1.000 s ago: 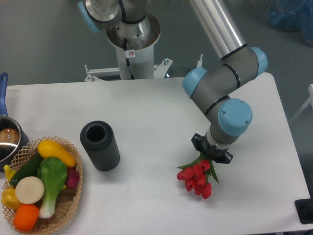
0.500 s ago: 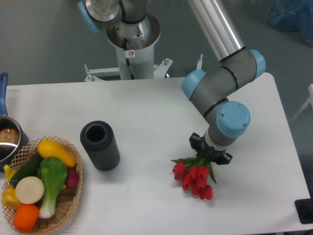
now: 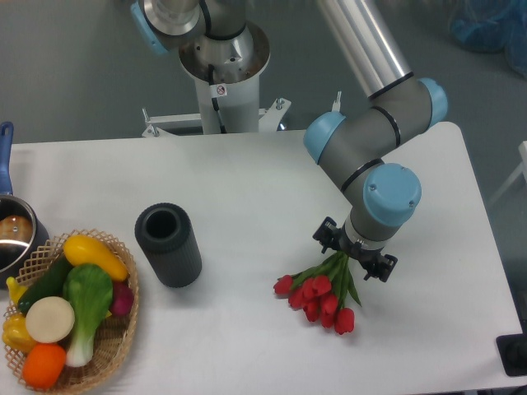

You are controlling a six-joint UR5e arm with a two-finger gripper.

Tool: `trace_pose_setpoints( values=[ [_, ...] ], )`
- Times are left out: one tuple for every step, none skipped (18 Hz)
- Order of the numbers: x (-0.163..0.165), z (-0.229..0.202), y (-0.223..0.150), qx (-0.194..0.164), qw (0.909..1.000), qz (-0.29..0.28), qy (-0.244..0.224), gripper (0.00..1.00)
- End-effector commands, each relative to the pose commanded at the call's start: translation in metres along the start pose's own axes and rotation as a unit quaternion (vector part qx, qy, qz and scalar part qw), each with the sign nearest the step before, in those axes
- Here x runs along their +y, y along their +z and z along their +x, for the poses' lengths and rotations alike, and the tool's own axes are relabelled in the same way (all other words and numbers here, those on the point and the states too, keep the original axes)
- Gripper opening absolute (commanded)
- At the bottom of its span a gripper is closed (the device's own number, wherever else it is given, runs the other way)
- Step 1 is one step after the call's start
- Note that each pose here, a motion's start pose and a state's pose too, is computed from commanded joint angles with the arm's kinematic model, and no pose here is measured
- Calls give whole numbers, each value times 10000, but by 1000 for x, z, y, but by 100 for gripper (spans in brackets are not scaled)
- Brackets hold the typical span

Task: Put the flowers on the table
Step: 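Open the gripper and lift it away from the tulip stems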

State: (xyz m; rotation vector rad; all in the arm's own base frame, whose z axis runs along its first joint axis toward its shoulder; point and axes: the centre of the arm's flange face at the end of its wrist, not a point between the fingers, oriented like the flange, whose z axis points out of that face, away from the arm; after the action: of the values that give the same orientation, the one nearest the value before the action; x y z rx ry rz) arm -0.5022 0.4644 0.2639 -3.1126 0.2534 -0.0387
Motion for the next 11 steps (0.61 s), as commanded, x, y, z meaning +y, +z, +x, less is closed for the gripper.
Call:
trace_pose_setpoints(
  values=[
    [1,-2,-3,-49,10000,3,-7,100],
    [4,-4,-4,-75,10000,-19,-29,100],
    [5,-3,-7,-92,10000,-20,-29,100],
    [9,-1,-14,-129,9999,34,-20,100],
    [14,-3,-21,-170,9998,57,42,100],
    [16,-3,-23,-191,9998,47,104,100],
    [17,-3,-23,-194,9997,15,126,100],
    [19,-2,-26,-209,9997,20,112,100],
    [22,-2,-30,-241,9997,23,97,100],
    [23,-2,-35,-284,9995,38,105,100],
    [28,-4,-39,-307,9995,45,83,100]
  ],
)
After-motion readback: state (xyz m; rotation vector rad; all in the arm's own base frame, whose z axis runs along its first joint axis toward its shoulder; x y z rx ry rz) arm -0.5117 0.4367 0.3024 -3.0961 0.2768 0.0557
